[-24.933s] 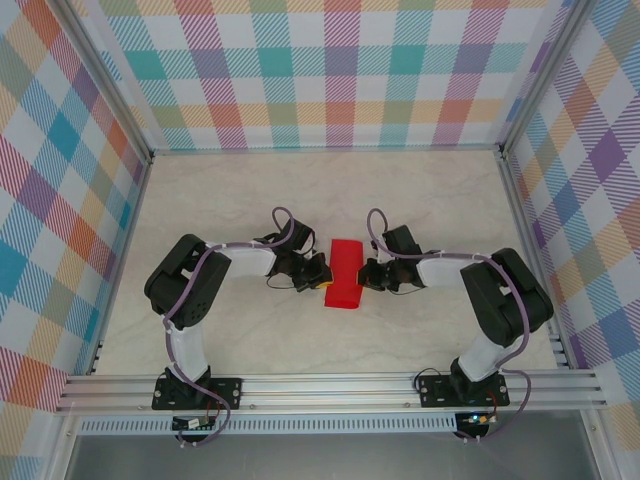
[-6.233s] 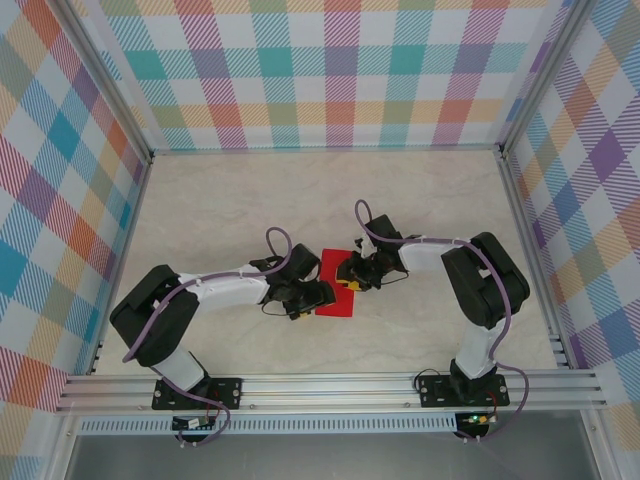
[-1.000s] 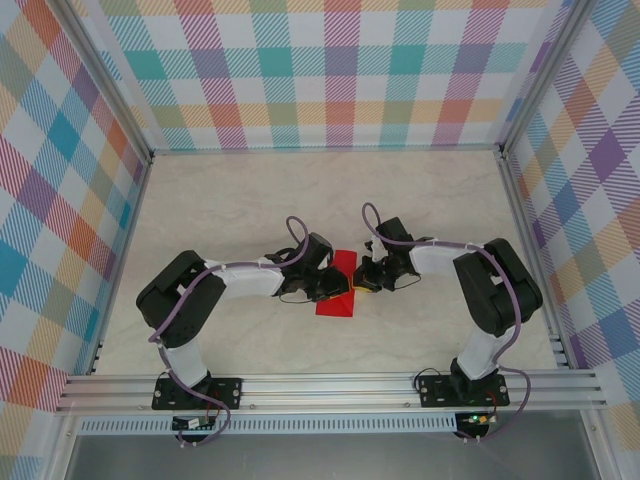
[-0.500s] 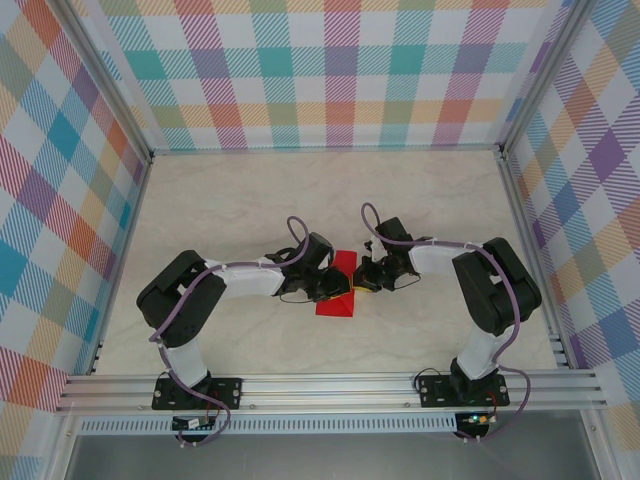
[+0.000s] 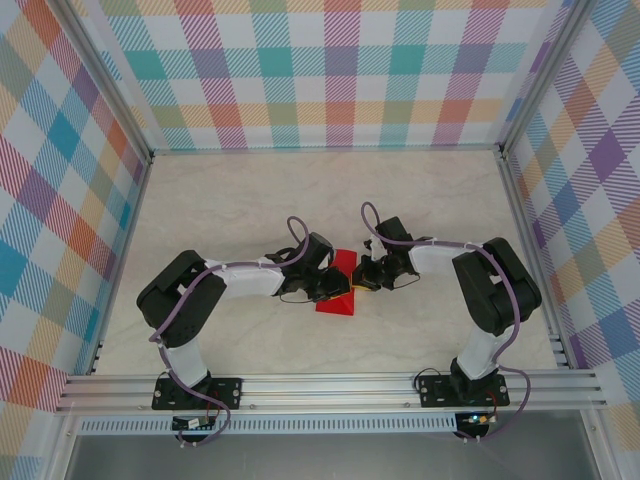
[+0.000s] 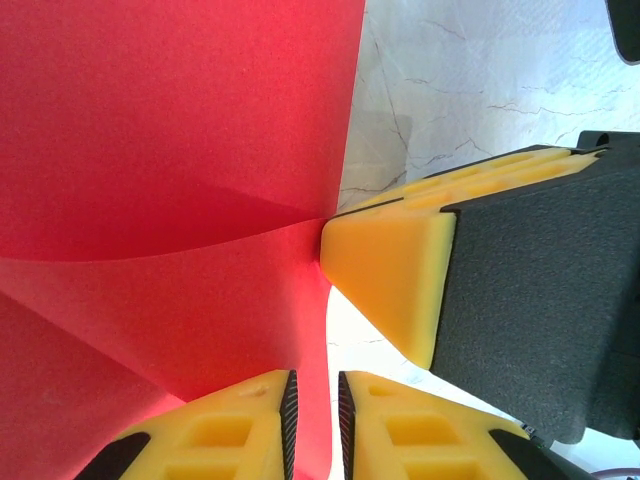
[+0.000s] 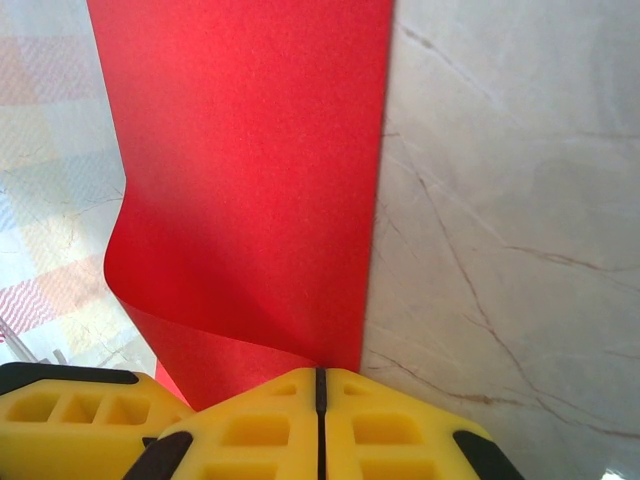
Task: Fold a paper plane with a square sheet of paper (pick it up from the middle)
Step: Fold the triangle a second time at the center of the table.
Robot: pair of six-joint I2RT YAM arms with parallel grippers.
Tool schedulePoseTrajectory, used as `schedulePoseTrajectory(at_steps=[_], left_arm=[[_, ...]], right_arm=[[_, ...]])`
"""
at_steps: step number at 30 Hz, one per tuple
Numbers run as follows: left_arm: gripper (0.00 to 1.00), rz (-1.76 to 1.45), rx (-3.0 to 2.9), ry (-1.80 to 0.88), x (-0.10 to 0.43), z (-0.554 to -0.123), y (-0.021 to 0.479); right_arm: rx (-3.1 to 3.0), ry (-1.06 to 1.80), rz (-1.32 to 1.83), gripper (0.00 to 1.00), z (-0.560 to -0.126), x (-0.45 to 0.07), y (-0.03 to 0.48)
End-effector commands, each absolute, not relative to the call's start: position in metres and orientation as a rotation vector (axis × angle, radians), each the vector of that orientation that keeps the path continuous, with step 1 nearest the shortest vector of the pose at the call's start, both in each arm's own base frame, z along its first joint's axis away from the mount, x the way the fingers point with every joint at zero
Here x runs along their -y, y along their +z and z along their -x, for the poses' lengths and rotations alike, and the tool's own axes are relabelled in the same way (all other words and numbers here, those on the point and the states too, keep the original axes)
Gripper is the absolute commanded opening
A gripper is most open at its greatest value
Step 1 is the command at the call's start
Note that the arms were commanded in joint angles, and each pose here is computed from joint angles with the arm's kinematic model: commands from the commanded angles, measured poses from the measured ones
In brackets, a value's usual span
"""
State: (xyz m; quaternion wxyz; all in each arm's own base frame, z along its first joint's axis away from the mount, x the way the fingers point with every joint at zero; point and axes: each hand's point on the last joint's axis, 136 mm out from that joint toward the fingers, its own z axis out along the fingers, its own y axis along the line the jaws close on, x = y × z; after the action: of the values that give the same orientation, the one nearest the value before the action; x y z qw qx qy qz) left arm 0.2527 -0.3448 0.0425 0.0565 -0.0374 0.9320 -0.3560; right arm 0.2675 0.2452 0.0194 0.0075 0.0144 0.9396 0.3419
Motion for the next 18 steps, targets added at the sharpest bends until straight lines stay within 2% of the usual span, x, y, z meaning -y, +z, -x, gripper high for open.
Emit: schedulePoseTrajectory(at_steps=[1, 6, 13, 18], left_arm=[[0.20, 0.114, -2.821, -1.055, 0.343, -0.259, 0.043], [0.20, 0.113, -2.822, -1.060, 0.343, -0.260, 0.043], [0.20, 0.081, -2.749, -1.143, 0.349, -0.261, 0.070], [0.20, 0.086, -2.753, -1.146, 0.349, -0.261, 0.066]], right_arm=[[-2.903, 1.100, -0.001, 0.07, -0.272, -0.250, 0.024], [-2.920, 1.097, -0.010, 0.07, -0.270, -0.249, 0.022], [-2.931, 1.106, 0.012, 0.07, -0.263, -0.250, 0.026], [-2.940, 1.094, 0.006, 0.07, -0.262, -0.249, 0.025]])
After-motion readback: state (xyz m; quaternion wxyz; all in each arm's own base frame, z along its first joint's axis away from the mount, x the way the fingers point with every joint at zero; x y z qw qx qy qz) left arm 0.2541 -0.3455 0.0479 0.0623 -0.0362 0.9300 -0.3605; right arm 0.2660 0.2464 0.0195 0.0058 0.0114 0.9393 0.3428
